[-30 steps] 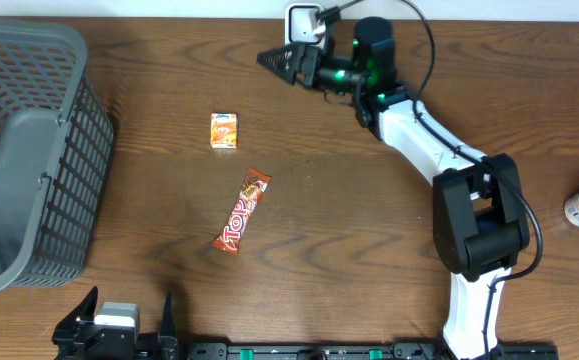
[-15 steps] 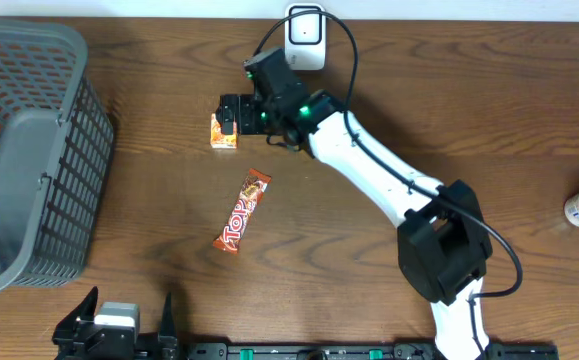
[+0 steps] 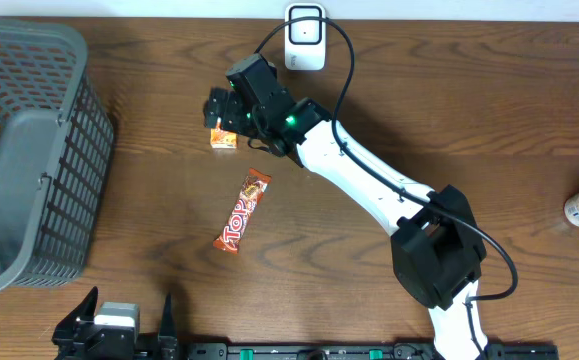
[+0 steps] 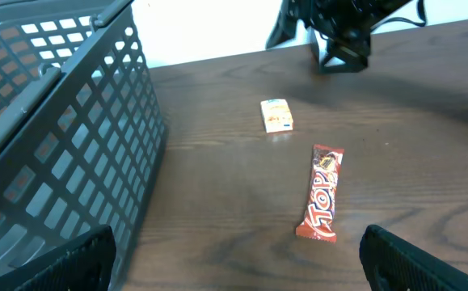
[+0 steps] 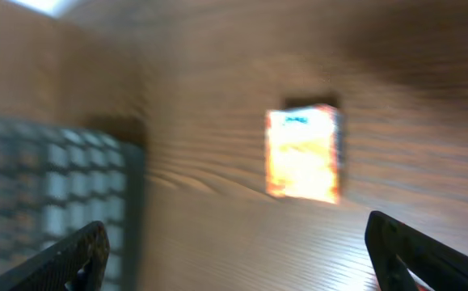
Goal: Scan the item barcode
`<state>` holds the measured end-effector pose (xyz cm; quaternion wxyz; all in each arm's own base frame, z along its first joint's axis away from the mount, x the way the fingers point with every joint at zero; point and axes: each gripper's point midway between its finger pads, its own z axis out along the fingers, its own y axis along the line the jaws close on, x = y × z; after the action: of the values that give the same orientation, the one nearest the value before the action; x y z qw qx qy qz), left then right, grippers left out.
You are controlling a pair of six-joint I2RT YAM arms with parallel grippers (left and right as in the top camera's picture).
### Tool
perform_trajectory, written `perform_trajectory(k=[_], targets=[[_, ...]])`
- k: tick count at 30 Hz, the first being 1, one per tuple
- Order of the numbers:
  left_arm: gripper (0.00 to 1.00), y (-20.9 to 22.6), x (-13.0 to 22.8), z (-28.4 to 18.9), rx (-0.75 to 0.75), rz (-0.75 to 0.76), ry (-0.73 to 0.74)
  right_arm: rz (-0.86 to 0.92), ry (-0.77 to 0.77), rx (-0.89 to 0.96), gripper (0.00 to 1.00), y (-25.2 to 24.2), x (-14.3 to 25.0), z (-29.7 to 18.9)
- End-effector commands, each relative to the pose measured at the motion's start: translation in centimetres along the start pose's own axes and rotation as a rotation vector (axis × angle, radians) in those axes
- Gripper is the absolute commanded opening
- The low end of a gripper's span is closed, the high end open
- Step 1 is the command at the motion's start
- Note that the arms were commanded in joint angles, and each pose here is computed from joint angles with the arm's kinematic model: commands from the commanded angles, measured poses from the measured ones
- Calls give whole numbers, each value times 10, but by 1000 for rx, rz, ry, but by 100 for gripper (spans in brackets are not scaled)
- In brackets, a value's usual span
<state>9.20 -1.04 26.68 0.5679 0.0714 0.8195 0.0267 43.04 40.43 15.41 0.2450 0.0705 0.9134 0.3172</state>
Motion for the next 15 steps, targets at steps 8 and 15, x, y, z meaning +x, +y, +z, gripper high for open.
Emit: perform_trajectory(k=[8, 15], targets=[[96, 1, -1, -2, -8, 4, -8, -1, -49, -196, 59, 45, -37, 42], [96, 1, -1, -2, -8, 4, -8, 20, -66, -197, 6, 40, -43, 94]])
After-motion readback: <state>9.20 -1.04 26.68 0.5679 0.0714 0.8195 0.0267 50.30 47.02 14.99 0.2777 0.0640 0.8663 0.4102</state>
